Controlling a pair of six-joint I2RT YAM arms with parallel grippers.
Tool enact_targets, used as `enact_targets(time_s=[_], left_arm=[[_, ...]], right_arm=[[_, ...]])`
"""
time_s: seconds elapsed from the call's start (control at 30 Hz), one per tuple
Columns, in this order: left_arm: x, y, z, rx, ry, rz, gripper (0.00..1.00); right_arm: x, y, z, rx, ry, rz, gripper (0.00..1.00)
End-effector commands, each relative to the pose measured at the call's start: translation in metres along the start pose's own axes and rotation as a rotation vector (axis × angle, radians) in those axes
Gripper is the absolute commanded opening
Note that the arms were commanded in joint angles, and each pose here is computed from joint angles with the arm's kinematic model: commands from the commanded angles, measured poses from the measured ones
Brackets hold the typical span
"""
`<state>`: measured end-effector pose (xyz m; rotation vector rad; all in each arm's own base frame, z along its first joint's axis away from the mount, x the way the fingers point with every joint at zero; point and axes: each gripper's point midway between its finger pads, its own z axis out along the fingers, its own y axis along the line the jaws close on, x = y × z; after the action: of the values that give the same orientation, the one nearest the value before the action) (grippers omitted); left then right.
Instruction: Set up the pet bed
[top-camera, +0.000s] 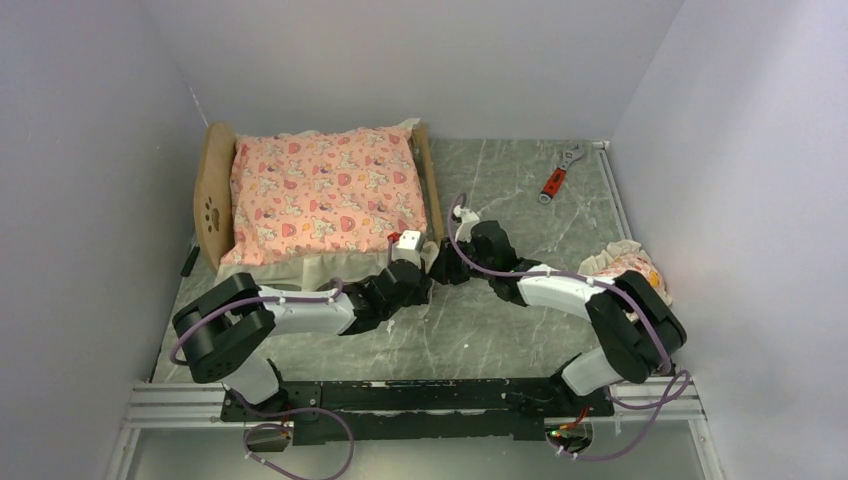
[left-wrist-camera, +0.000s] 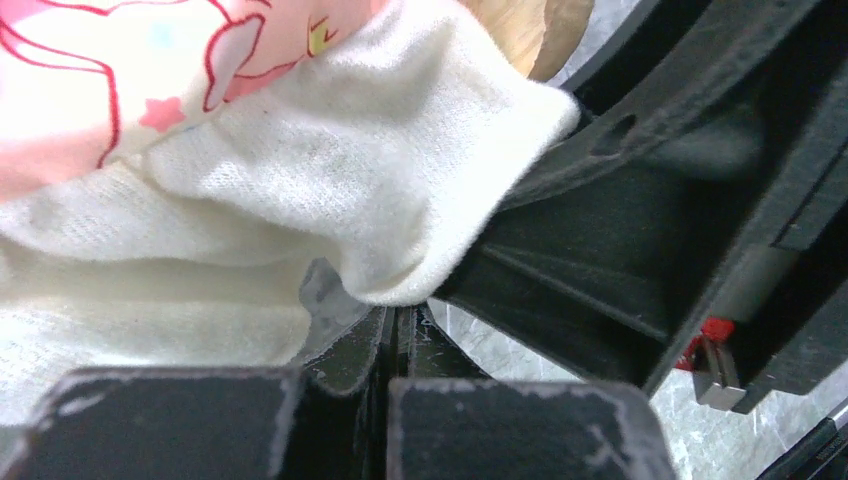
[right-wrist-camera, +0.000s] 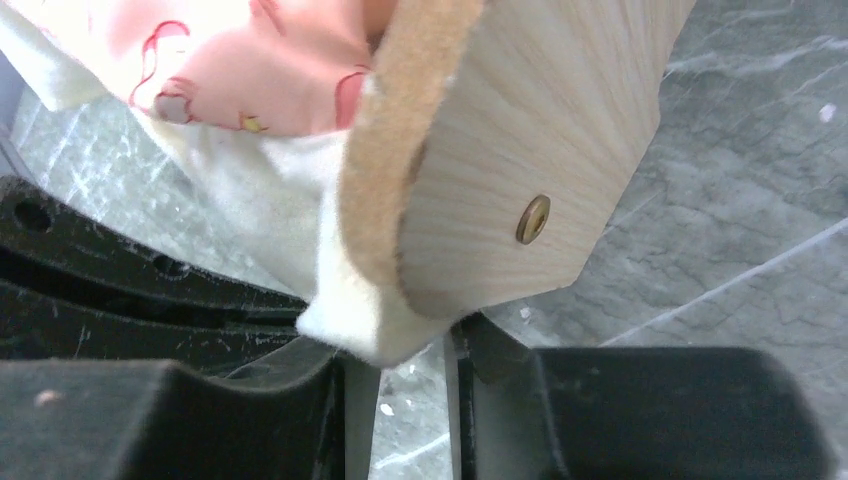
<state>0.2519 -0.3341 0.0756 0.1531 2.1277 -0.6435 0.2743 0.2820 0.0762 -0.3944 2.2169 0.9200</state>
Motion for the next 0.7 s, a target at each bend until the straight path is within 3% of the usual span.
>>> enact_targets(time_s=[0.0,0.1,0.33,0.47,0.67], left_arm=[[-0.013,-0.017,-0.009,0.058,-0.025,-0.028,0.0],[-0.014,-0.016,-0.008,0.046,-0.025,-0.044,0.0],[-0.016,-0.017,-0.01,0.041,-0.024,-0.079,0.0],[-0.015,-0.013,-0.012,0.018,-0.021,-0.102,0.0],[-0.012,-0.01,-0.012,0.001,-0.013,-0.151,0.0]], right_arm=[[-0.022,0.018,-0.015,-0.055,-0.072,-0.058,0.17],[-0.02,0.015,-0.019,-0.038,-0.068,-0.068,0.04],[-0.022,0.018,-0.03,-0.031,-0.083,-0.06,0.03],[-0.022,0.009,-0.048,0.041,-0.125,-0.029,0.07],[-0.007,-0.019,-0.065,0.151,-0.253,0.155,0.23]])
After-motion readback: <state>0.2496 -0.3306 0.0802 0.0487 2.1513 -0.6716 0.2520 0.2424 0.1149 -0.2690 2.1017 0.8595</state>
